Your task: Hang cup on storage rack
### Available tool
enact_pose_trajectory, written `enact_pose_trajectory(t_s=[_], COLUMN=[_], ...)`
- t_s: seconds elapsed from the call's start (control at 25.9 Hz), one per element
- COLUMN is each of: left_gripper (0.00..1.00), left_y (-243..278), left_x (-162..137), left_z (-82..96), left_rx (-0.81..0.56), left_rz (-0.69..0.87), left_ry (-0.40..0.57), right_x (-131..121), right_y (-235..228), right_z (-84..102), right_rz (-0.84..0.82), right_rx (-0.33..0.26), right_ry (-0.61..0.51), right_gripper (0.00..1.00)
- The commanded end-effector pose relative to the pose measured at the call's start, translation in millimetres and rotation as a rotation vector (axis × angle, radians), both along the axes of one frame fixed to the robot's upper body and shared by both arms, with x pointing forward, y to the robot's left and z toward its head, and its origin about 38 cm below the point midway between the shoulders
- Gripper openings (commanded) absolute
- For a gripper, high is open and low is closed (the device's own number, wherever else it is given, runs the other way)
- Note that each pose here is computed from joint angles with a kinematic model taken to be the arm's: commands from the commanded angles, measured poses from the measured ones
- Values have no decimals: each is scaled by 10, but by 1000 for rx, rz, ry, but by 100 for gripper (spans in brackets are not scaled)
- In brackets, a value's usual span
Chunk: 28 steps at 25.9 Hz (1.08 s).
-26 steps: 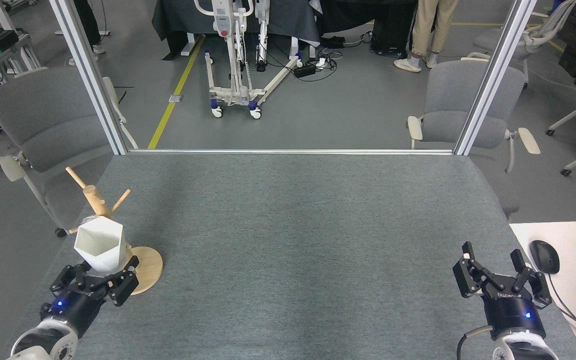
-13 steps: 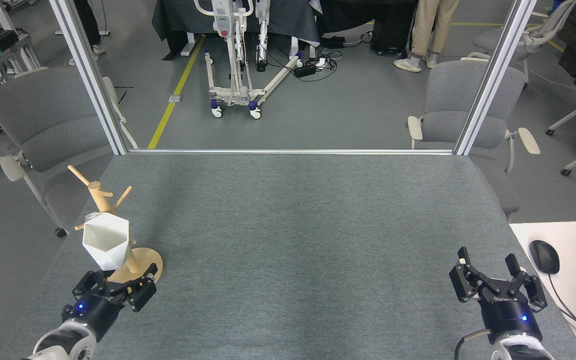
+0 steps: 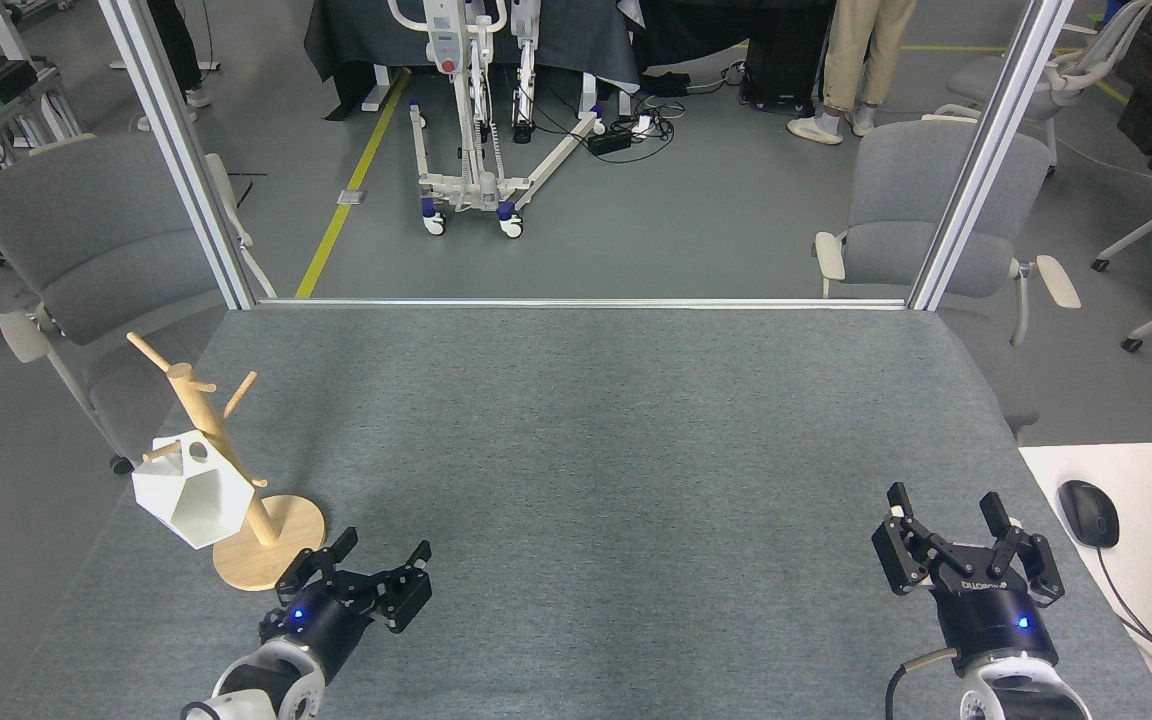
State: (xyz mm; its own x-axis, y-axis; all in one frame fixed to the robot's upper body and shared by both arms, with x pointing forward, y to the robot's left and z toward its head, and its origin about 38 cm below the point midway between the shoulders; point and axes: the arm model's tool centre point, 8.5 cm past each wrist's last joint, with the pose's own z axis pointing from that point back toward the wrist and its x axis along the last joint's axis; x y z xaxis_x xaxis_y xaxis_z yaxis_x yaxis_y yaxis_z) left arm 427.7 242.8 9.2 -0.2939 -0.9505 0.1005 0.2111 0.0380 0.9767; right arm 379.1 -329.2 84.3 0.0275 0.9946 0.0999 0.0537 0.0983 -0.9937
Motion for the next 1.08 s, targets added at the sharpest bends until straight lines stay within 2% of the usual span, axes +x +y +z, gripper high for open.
enact_pose_trajectory(t_s=[0.0, 0.23, 0.39, 0.46, 0.62, 0.74, 1.04], left_gripper=[98, 98, 98, 98, 98, 98, 98], left_y=[-483, -1028, -1104, -1094, -1032, -995, -982], left_x=[201, 561, 587, 489, 136, -97, -98], left_z=[183, 677, 982, 1106, 1115, 972, 975], left_rx=[-3, 126, 135, 114, 90, 83, 82], left_rz=[8, 87, 132, 130, 129, 142, 152], left_ry=[-42, -172, -258, -306, -346, -328, -326], right_x=[16, 18, 80, 116, 220, 299, 385], right_y=[74, 149, 154, 152, 127, 118, 139], right_z=[22, 132, 212, 252, 266, 169, 161], right_rz=[22, 26, 22, 22, 14, 9, 10], right_rx=[1, 11, 13, 14, 19, 31, 45], right_ry=[-8, -45, -66, -72, -57, -26, -21], right_gripper=[99, 99, 99, 99, 99, 99, 99])
